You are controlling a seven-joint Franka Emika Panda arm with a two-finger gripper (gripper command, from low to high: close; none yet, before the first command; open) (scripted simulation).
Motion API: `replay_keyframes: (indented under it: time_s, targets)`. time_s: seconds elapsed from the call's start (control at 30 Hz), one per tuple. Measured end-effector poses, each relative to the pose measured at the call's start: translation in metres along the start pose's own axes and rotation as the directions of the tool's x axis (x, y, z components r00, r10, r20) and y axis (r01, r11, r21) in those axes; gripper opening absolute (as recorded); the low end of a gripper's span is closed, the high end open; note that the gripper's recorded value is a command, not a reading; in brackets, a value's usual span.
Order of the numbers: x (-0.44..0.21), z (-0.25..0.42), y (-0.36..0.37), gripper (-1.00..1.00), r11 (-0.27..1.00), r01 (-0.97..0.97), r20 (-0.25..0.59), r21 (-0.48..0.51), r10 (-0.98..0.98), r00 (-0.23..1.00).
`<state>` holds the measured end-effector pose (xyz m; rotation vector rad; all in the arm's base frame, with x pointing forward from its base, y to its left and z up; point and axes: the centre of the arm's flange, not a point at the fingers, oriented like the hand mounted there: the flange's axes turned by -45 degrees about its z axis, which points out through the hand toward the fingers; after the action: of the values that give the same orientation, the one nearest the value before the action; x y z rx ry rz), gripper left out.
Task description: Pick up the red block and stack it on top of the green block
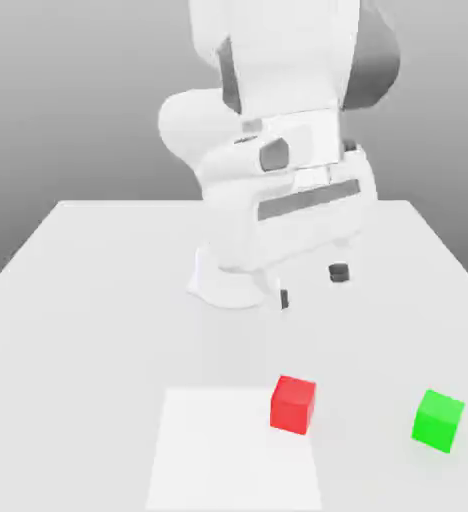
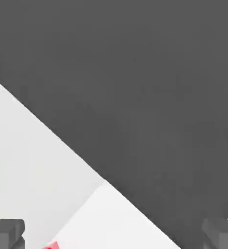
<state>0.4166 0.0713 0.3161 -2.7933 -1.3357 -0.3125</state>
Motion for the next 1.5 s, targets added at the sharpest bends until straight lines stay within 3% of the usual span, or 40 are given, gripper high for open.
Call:
replay_keyframes:
  time_s: [0.2,0.53,0.57,0.8,1.2,1.5]
  targets:
    - [-0.042,0.090,-0.050,0.00,0.955,0.277,0.152,0.103,-0.290,0.945]
    - [-0.057,0.151,-0.056,0.00,0.946,0.304,0.163,0.113,-0.319,0.933]
    - [-0.059,0.158,-0.058,-1.00,0.946,0.302,0.164,0.115,-0.318,0.934]
    - [-0.060,0.159,-0.058,-1.00,0.946,0.302,0.165,0.117,-0.318,0.934]
    - [-0.046,0.097,-0.053,-1.00,0.951,0.287,0.168,0.113,-0.303,0.938]
    - [0.033,0.092,-0.097,-1.00,0.958,0.271,0.181,0.094,-0.284,0.942]
